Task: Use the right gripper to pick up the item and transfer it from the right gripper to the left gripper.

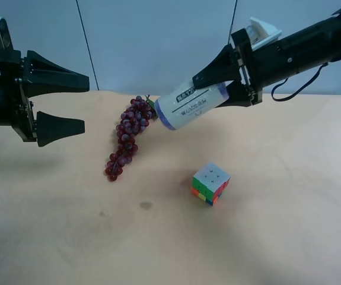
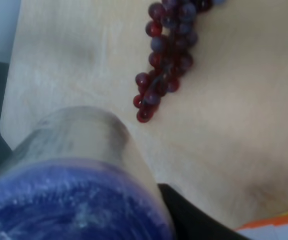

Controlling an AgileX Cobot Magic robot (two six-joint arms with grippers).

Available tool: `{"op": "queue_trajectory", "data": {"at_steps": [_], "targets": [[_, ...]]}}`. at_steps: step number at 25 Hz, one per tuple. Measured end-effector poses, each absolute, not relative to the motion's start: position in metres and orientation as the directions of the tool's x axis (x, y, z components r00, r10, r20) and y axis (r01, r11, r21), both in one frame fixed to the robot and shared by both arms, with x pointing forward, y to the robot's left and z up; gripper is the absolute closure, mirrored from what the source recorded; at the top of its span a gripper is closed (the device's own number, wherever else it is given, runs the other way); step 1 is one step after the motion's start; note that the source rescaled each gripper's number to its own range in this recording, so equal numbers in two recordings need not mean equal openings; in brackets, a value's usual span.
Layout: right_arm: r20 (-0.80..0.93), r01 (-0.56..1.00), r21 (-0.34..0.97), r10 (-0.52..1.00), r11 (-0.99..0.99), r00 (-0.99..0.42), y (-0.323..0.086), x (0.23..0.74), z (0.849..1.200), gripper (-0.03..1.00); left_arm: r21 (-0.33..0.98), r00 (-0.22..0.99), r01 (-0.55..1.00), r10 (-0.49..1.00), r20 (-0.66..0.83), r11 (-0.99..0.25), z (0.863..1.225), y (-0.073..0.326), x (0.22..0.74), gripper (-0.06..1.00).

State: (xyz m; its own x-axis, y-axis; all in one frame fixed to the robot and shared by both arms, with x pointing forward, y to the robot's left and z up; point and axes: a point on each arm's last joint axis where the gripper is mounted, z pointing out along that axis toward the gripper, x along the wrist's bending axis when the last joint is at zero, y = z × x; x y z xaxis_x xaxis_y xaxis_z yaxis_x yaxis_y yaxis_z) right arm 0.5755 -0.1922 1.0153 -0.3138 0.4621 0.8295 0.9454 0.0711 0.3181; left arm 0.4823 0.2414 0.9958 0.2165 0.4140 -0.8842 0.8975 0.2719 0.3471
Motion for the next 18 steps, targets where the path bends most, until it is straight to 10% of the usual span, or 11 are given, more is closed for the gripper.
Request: {"op": "queue_trajectory", "data": {"at_steps": [18], "targets": [[0.880,0.963,0.264,0.396,0.052,-0.262,-0.172,0.585,0.988,0.96,0.232,0.138,0.937,0.332,-0.933,0.263,0.947,0.242,0.527,0.21]]}}
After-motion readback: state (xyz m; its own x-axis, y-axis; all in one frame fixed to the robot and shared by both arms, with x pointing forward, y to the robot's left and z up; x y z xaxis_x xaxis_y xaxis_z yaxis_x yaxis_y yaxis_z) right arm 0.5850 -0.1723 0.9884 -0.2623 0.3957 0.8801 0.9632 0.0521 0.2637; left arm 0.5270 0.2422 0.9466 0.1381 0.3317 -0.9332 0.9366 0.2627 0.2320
